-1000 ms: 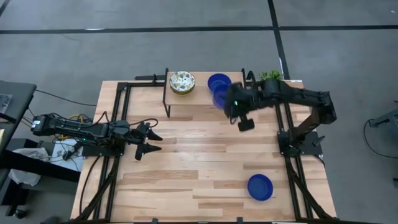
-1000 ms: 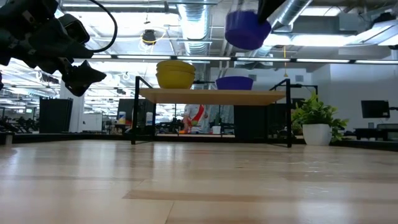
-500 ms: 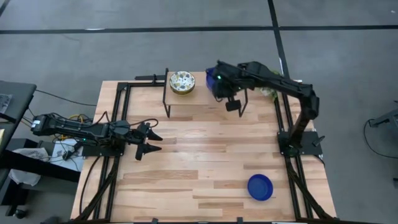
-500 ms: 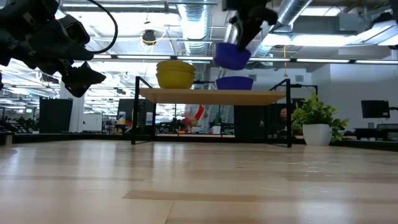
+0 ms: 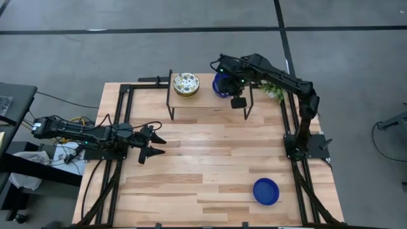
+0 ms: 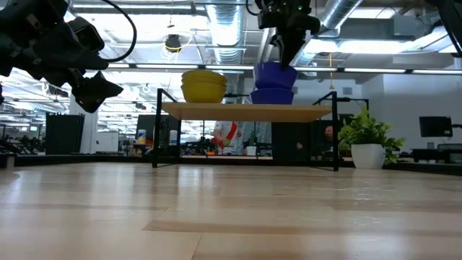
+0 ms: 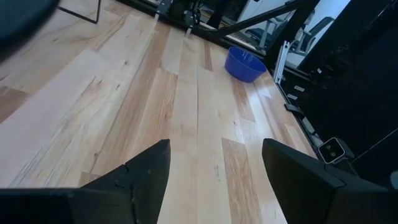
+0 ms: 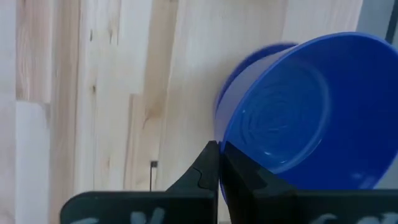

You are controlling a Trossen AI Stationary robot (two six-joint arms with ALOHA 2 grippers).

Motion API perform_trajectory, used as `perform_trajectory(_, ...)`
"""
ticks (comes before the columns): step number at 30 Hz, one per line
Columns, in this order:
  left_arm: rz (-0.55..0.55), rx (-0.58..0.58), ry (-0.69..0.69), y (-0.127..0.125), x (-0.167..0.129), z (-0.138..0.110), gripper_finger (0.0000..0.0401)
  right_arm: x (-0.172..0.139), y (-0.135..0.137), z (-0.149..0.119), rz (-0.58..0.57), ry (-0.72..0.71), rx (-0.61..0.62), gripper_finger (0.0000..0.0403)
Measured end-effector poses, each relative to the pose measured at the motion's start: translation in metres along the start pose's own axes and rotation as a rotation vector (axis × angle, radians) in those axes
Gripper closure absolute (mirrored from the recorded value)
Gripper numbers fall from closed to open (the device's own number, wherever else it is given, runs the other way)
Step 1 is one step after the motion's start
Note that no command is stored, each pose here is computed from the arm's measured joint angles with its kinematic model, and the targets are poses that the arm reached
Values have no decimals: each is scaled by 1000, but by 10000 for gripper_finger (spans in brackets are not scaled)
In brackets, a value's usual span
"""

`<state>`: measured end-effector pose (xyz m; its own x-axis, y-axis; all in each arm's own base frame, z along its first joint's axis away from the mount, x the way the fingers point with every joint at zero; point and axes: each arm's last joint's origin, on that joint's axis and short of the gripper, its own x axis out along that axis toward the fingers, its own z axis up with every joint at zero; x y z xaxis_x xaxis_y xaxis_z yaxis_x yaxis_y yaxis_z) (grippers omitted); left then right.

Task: Pick & Place Mini bowls
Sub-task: Stack the top blue bowl on the blue bowl on the shelf

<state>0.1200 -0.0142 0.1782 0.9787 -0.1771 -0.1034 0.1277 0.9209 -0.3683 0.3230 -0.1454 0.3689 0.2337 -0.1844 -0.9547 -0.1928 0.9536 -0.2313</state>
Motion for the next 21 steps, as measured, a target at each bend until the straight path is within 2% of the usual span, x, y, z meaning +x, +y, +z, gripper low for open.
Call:
perform_trajectory(10, 0, 0, 0, 0, 0, 0, 148, 0, -5, 1, -25, -29, -17, 403)
perform_trajectory(21, 0, -2, 0, 0, 0, 0, 148, 19, -15, 3, 2, -10, -26, 403)
